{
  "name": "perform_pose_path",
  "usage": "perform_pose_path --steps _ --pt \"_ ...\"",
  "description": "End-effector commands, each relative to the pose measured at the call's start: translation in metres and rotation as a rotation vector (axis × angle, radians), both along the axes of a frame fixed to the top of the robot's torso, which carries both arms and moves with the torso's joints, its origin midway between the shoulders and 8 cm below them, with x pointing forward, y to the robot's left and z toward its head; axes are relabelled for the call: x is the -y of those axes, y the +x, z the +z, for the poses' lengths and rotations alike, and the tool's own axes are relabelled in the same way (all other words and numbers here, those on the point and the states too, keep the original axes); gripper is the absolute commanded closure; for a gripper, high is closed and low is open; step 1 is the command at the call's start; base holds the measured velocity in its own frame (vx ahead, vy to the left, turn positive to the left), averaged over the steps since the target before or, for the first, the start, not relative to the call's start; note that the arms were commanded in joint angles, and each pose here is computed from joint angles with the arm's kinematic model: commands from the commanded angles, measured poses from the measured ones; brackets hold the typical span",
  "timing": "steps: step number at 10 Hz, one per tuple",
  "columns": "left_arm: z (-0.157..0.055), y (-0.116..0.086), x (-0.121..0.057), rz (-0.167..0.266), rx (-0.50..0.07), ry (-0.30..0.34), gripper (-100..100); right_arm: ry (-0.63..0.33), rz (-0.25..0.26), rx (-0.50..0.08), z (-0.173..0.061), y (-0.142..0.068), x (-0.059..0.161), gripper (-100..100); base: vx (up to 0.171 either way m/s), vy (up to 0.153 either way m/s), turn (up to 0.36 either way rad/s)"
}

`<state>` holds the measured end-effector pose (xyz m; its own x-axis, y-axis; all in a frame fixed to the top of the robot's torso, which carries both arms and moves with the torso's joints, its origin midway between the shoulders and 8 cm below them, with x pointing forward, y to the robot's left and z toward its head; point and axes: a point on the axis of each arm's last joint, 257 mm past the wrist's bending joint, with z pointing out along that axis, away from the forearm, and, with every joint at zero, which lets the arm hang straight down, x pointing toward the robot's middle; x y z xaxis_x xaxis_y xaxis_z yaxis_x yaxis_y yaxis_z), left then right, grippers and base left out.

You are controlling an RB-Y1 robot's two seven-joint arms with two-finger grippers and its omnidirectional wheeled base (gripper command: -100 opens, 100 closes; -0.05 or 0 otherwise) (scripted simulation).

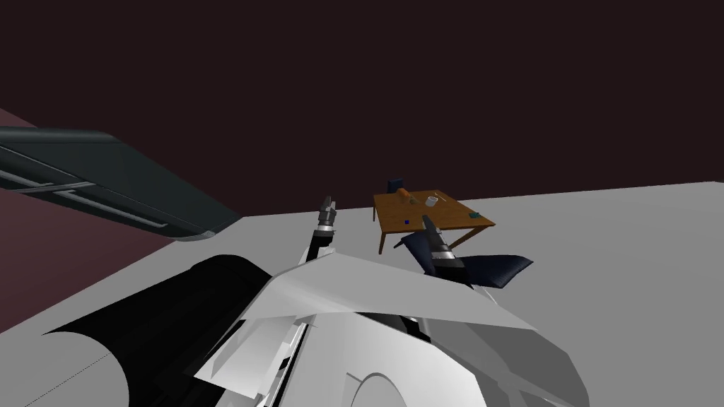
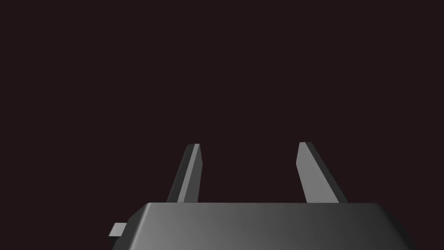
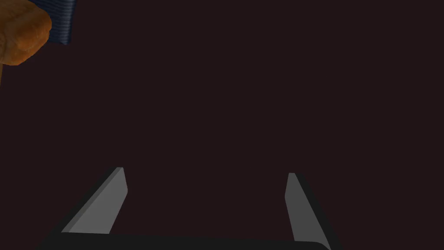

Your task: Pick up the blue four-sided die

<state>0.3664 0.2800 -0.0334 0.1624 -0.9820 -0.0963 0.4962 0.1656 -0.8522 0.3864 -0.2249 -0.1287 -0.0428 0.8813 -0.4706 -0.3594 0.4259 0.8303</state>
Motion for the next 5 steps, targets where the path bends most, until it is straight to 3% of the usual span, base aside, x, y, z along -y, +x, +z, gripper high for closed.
perform_pose_path --steps 1,4,5 --pt "0.000 0.000 0.000 0.000 0.000 0.000 0 -0.038 0.022 -0.024 -0.015 0.003 -0.004 -100 -0.042 0.083 0.022" --pt "0.000 0.000 0.000 0.000 0.000 0.000 0 -0.176 0.109 -0.127 -0.078 -0.002 -0.024 -100 -0.044 0.107 0.158" --pt "0.000 0.000 0.000 0.000 0.000 0.000 0 -0.179 0.113 -0.131 -0.080 -0.002 -0.024 -100 -0.019 0.103 0.045"
